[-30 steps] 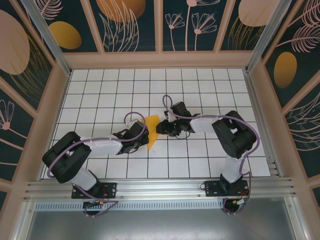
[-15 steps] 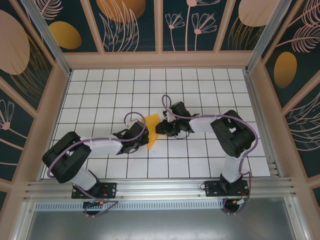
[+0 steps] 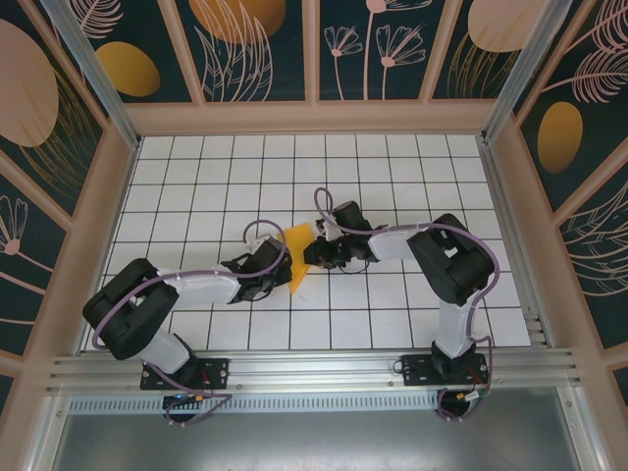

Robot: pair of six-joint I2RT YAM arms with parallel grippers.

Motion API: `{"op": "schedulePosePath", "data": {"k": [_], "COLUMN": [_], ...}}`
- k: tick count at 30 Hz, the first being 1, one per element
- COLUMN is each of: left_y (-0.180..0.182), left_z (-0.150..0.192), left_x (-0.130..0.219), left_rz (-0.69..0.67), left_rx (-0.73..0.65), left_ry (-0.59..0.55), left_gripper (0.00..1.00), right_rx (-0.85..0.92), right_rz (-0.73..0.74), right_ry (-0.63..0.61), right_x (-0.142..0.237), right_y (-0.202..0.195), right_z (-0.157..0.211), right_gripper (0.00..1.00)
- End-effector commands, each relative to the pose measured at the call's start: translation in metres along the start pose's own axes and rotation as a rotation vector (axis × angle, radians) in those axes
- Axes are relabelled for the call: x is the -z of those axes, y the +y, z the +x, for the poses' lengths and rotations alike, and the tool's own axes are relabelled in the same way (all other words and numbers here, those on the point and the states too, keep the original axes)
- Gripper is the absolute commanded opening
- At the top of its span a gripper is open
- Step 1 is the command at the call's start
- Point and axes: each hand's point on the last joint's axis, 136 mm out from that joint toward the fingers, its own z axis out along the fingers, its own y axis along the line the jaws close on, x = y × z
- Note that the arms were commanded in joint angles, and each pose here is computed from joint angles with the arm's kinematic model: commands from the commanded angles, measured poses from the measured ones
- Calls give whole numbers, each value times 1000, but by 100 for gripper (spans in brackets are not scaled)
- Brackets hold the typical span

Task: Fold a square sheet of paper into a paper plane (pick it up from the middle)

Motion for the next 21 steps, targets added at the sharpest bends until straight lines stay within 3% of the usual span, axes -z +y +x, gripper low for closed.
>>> {"op": "schedulePosePath", "data": {"k": [1,5,11,21], "left_y": [4,-6,-25,-61], "left_z": [-9,-18,-40,-59], "left_x": [8,20,46,81], "left_rz": [-27,9,92,324], "left_rx": [13,14,-9,-129], "left_ry": [-26,-54,-132,-266], "left_gripper": [24,27,39,74], "right_rx": [17,5,-14,-182], "right_rz": [-8,44,132,253], "right_ry": [-7,-74,-205,-349], "right_x": [-4,9,44,77], "right_y": [4,6,18,17], "right_z": [-3,-12,-23,-22], "right_gripper": [14,6,1,0]}}
